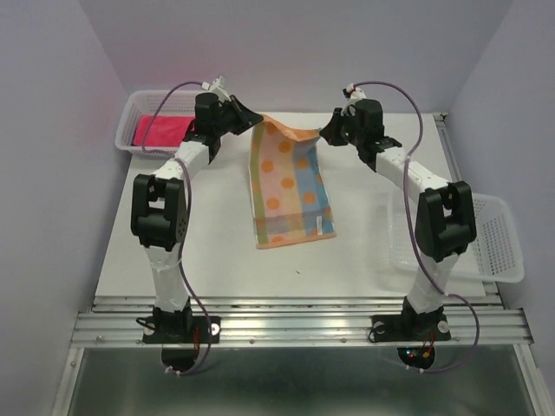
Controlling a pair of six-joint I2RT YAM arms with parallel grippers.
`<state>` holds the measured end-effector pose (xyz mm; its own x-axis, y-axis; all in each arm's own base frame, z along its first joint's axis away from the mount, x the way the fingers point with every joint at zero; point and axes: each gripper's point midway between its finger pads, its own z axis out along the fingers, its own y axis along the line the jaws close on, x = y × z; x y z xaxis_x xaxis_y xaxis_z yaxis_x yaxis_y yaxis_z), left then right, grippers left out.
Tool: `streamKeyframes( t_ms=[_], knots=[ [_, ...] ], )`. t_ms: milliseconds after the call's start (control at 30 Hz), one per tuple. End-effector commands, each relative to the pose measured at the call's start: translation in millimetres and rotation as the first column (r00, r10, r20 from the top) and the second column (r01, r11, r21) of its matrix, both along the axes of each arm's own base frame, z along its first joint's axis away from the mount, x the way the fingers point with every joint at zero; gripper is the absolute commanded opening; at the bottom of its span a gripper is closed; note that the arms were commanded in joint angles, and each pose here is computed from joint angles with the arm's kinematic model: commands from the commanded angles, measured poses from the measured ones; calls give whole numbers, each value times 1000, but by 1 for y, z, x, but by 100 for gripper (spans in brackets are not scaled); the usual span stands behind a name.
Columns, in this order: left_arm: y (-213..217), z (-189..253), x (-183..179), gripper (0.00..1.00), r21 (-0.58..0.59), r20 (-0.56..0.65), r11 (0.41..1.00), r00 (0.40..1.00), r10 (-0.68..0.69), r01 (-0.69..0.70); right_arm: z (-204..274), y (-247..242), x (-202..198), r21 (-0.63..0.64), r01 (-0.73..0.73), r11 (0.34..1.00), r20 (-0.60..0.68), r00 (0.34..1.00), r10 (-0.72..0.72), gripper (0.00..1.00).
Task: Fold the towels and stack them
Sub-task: Flatten out the crumpled towel, then fold the towel
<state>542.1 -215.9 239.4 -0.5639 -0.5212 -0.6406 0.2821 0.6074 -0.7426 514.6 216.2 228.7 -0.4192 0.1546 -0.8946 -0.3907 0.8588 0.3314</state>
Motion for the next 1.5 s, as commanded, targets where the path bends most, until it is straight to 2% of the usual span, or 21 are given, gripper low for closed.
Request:
streamKeyframes(
  t_ms=[0,200,400,533,567,667,700,733,800,833,867,900,1033,1200,1300,1400,1467],
  knots=[
    [6,9,36,0,2,89,1000,996,-9,9,57,-2,48,87,-55,995,189,981,38,1],
    [10,1,65,0,61,111,997,993,31,-38,28,-7,79,119,-97,988,134,988,81,1],
    [15,-10,55,0,88,84,995,996,42,-49,18,-5,72,137,-99,986,67,994,91,1],
    [16,-15,23,0,97,64,994,997,39,-45,5,-7,45,166,-83,983,-35,995,90,1],
    [17,-16,17,0,99,64,993,997,51,-57,-17,-7,31,181,-83,980,-111,988,104,1],
    [17,-21,-11,0,115,48,991,997,56,-61,-17,-4,1,225,-105,969,-150,978,141,1],
    [20,-38,-24,0,127,12,990,998,61,-62,-19,-6,-15,233,-102,967,-168,975,144,1],
    [18,-27,-35,0,123,32,990,998,61,-65,-23,-8,-22,235,-93,968,-181,974,138,1],
    [20,-33,-48,0,132,20,988,997,76,-78,-21,-12,-35,238,-75,968,-189,974,122,1],
    [23,-40,-63,0,137,0,988,997,78,-77,-34,-15,-46,235,-60,970,-229,967,115,1],
    [21,-43,-70,0,133,-4,988,997,77,-76,-21,-16,-56,242,-67,968,-210,970,120,1],
    [23,-60,-84,0,136,-43,988,996,78,-72,-25,-17,-65,246,-67,967,-224,967,124,1],
    [22,-65,-122,0,130,-57,989,995,81,-74,-31,-21,-102,253,-70,965,-259,956,138,1],
    [21,-97,-171,0,155,-118,984,987,106,-87,-61,-27,-150,234,-51,971,-345,929,132,1],
    [24,-112,-187,0,163,-153,982,981,121,-96,-86,-30,-174,221,-45,974,-409,903,134,1],
    [28,-134,-213,0,168,-205,981,970,130,-97,-105,-33,-190,211,-29,977,-453,883,124,1],
    [28,-132,-223,0,170,-196,980,971,139,-106,-111,-35,-195,204,-19,979,-465,878,114,1]
  ],
)
